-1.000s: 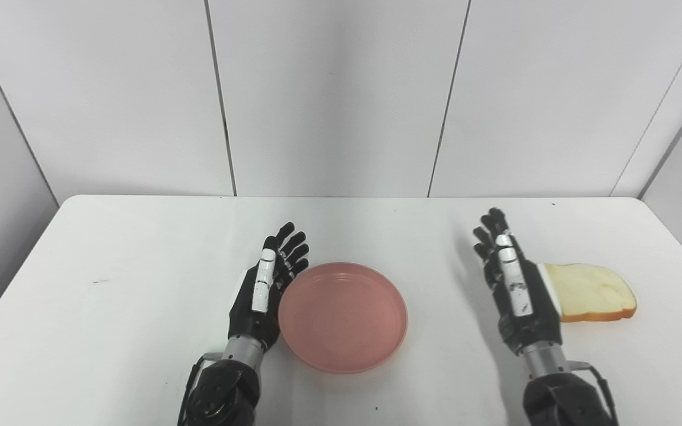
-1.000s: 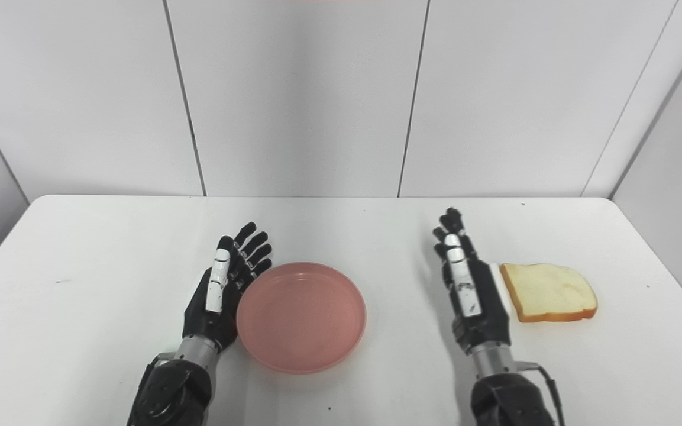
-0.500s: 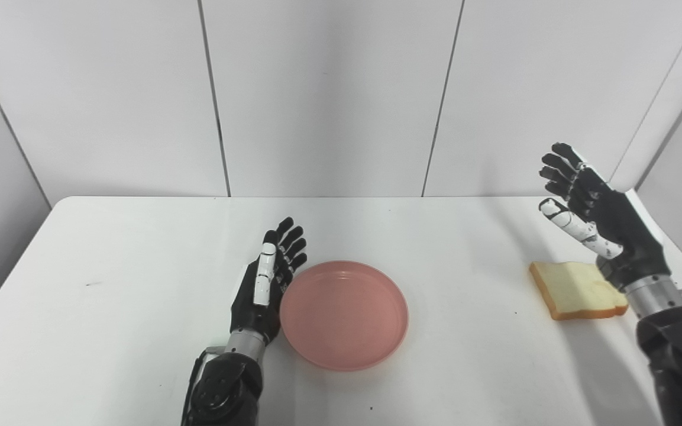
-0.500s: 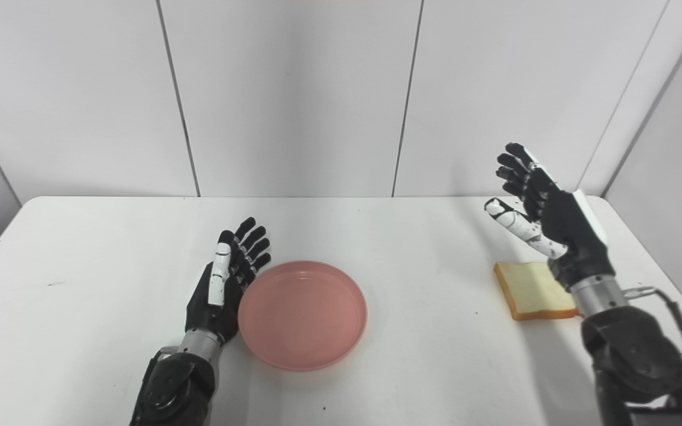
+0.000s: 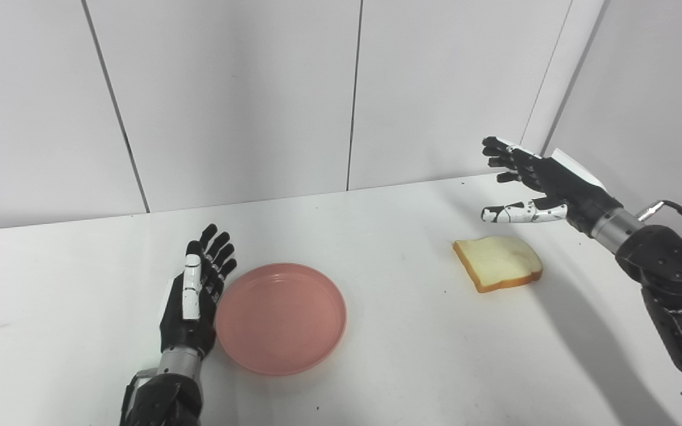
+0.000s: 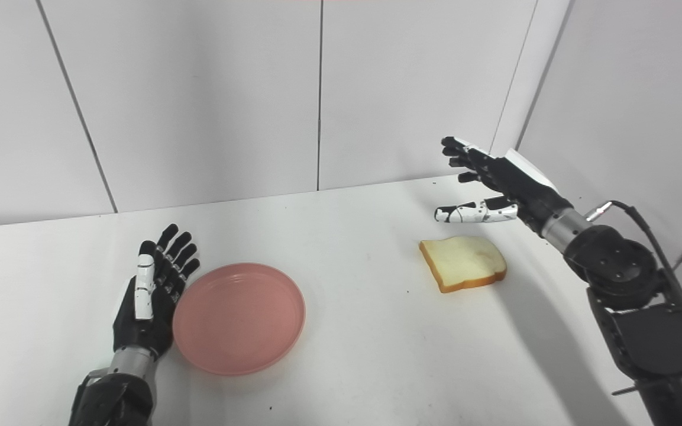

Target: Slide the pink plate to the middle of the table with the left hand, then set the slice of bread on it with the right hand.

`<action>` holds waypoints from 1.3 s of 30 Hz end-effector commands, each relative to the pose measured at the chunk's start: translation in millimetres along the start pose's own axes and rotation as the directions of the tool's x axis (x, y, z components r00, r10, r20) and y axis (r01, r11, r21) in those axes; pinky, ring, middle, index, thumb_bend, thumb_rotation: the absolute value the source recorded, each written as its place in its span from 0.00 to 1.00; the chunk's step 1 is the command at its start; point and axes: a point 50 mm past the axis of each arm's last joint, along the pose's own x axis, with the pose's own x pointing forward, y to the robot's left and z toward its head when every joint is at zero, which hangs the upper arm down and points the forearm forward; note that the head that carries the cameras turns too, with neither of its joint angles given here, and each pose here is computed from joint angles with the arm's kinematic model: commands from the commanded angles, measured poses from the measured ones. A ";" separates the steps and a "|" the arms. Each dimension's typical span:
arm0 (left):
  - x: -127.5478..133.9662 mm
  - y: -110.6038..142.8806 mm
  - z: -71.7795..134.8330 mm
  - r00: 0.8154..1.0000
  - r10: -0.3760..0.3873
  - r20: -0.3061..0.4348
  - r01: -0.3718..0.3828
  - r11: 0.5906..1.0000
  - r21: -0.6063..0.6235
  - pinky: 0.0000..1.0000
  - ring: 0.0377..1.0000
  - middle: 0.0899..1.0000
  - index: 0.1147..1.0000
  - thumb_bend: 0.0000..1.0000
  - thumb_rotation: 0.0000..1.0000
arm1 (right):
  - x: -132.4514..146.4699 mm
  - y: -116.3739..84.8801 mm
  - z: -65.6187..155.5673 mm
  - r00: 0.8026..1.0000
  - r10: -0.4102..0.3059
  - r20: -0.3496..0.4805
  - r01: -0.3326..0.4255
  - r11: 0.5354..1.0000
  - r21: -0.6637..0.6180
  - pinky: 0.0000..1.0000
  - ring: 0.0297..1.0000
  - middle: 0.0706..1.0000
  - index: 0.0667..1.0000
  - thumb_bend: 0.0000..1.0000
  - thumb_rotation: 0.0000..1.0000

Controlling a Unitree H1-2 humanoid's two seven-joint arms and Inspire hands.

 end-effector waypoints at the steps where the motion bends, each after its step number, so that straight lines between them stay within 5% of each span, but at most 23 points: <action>1: 1.6 6.5 4.9 0.999 -0.003 0.033 0.003 1.000 0.008 0.91 0.92 0.90 0.89 0.68 0.95 | 3.6 -32.6 19.2 0.999 -0.040 0.029 0.042 0.997 -0.071 0.90 0.92 0.91 0.93 0.81 0.27; 8: 2.1 9.5 3.8 0.999 -0.008 0.037 0.008 1.000 0.013 0.92 0.91 0.89 0.88 0.67 0.95 | 7.4 -48.9 15.0 1.000 -0.018 -0.019 0.016 0.990 -0.137 0.99 0.98 0.92 0.91 0.90 0.28; 18: 0.4 19.1 3.7 0.999 -0.016 0.040 0.015 1.000 0.012 0.92 0.92 0.91 0.89 0.68 0.96 | 17.8 -56.1 17.3 0.988 0.048 -0.146 -0.092 0.946 -0.312 0.99 1.00 0.95 0.94 0.95 0.23; 29: -1.2 21.8 5.5 0.998 -0.032 0.045 0.032 0.999 0.014 0.93 0.92 0.91 0.89 0.67 0.97 | 31.3 -50.0 13.4 0.955 0.121 -0.271 -0.233 0.871 -0.433 0.95 1.00 1.00 0.96 1.00 0.18; 39: -2.6 23.8 7.5 0.998 -0.029 0.047 0.029 1.000 0.006 0.93 0.92 0.91 0.90 0.68 0.96 | 39.6 -22.1 11.7 0.905 0.208 -0.371 -0.383 0.777 -0.499 0.93 1.00 1.00 0.99 1.00 0.19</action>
